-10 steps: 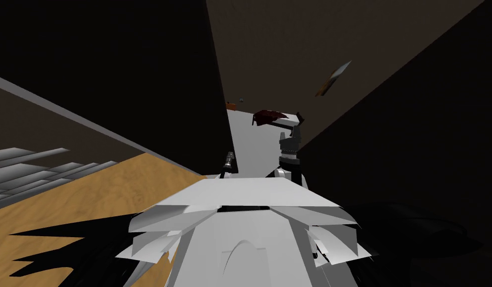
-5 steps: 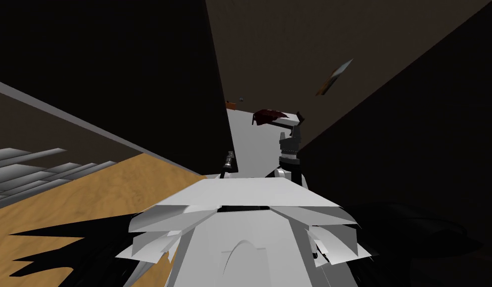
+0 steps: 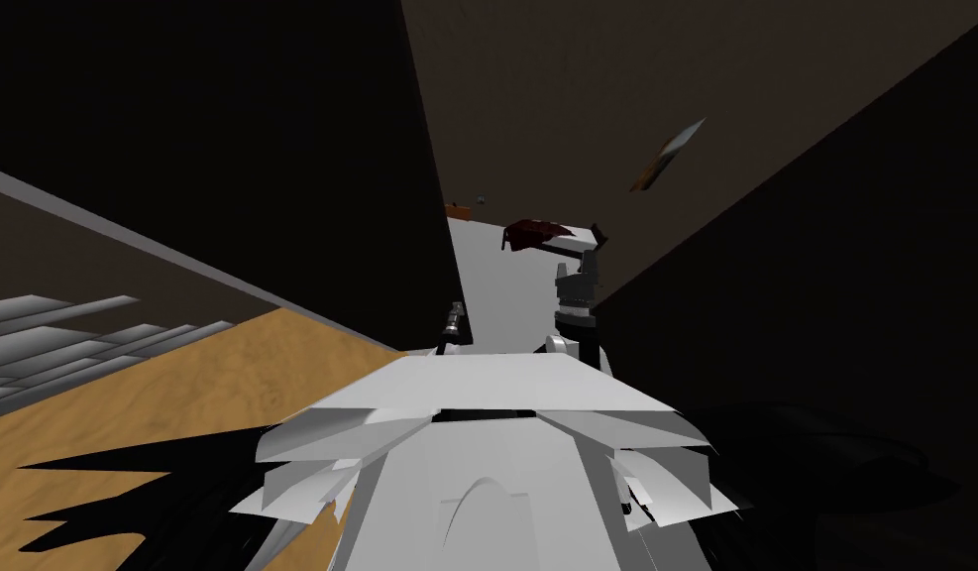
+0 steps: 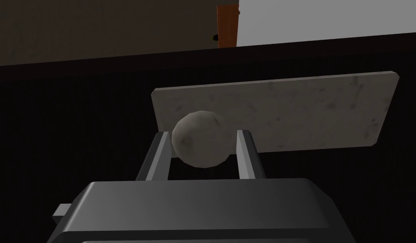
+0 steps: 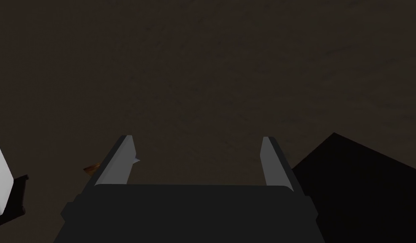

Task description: Push the door open

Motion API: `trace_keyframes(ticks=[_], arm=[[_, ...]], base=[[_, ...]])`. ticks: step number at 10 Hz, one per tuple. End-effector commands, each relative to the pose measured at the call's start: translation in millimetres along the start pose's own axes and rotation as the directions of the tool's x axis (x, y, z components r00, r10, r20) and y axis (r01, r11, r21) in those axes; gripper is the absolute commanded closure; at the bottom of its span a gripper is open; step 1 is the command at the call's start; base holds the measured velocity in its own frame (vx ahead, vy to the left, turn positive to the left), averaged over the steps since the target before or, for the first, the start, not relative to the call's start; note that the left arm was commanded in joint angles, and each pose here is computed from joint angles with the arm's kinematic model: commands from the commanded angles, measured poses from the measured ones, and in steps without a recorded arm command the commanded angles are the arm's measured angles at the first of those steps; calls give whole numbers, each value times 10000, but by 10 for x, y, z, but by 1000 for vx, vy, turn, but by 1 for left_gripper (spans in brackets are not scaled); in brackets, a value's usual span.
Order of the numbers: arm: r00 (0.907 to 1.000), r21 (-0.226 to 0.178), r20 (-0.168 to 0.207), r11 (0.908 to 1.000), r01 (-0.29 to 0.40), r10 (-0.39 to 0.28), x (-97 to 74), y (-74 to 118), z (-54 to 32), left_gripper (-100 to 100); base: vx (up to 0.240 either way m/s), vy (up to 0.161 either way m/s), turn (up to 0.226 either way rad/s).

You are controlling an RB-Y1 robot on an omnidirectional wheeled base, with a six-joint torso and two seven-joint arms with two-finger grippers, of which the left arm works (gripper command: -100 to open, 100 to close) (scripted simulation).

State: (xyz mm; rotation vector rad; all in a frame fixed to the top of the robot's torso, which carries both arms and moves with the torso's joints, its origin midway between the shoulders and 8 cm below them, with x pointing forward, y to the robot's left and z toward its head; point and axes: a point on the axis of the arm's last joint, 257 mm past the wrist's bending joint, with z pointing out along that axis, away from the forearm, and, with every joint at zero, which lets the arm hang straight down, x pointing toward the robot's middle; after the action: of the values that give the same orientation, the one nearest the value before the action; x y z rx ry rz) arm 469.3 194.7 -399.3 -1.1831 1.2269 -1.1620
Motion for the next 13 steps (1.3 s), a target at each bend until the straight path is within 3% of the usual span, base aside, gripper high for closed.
trace_keyframes(ticks=[1, 6, 9, 11, 12, 13], arm=[[9993, 189, 357, 9997, -148, 141, -186, -62, 65, 100], [9945, 151, 1049, 9999, -77, 61, -315, -74, 90, 100], [9884, 83, 1492, 9996, 287, -296, -241, -72, 88, 100], [9882, -34, 1497, 9994, 343, -334, -213, -36, 61, 100], [9821, 43, 1880, 10000, 64, -71, -500, -59, 77, 100], [9821, 43, 1880, 10000, 64, -71, -500, -59, 77, 100]], base=[[194, -43, 66], [180, -34, 76], [199, -54, 101], [147, -40, 64], [136, -27, 35], [164, -36, 58]])
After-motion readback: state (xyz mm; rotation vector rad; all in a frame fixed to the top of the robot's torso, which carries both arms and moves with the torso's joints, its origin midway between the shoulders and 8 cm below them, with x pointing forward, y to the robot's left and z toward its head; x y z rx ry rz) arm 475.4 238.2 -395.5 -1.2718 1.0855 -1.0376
